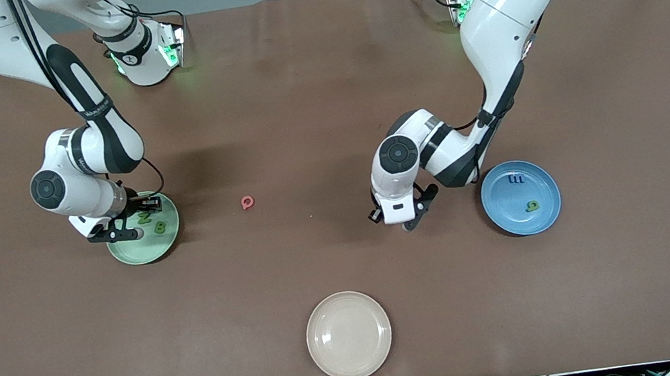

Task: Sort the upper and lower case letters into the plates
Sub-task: 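Grasp green n with the left gripper while the right gripper drops G, then place n in the blue plate while the right gripper grasps pink Q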

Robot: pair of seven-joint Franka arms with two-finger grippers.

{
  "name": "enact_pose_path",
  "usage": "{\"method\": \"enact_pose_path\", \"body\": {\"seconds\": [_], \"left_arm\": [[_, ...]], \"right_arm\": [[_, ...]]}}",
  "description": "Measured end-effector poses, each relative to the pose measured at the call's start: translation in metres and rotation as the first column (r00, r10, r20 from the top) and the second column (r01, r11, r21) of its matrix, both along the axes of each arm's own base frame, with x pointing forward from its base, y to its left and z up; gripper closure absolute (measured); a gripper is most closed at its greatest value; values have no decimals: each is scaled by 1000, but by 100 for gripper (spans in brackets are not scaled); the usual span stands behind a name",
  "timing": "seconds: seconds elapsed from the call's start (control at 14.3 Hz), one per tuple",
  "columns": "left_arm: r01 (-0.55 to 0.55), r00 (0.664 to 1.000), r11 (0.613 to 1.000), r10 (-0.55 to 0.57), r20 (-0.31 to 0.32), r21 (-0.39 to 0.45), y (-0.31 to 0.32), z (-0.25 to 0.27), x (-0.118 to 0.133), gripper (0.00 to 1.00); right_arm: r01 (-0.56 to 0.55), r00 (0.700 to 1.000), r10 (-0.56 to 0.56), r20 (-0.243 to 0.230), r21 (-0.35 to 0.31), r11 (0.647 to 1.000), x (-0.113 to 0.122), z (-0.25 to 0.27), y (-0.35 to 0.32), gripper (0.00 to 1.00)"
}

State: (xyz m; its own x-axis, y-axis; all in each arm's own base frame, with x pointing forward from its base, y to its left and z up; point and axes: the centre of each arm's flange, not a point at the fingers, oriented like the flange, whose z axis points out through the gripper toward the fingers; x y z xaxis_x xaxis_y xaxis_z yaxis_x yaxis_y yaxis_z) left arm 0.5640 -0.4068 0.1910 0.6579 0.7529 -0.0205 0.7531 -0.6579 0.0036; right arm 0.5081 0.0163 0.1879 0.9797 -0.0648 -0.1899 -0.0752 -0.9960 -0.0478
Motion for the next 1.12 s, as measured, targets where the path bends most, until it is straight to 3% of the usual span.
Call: {"method": "enact_pose_path", "body": {"seconds": [0.14,0.35,0.56,0.84,1.12], "left_arm": [[2,1000,1000,-2,4,24,16,31,12,74],[53,998,998,-53,-23,29,51,84,29,74],[131,990,991,-129,-50,36,101,105,36,74],[227,968,974,-224,-116,11,182,91,36,74],[343,930,939,-342,-135,-13,270,78,32,74]], "right_arm": [[-1,1000,1,4,0,1000,2,1,0,61],[-5,1000,5,6,5,1000,11,10,3,30],[16,999,-16,-32,13,1000,30,38,19,2],[124,992,-124,-18,-12,992,32,64,107,0],[224,973,-223,60,-15,974,11,67,206,0]]}}
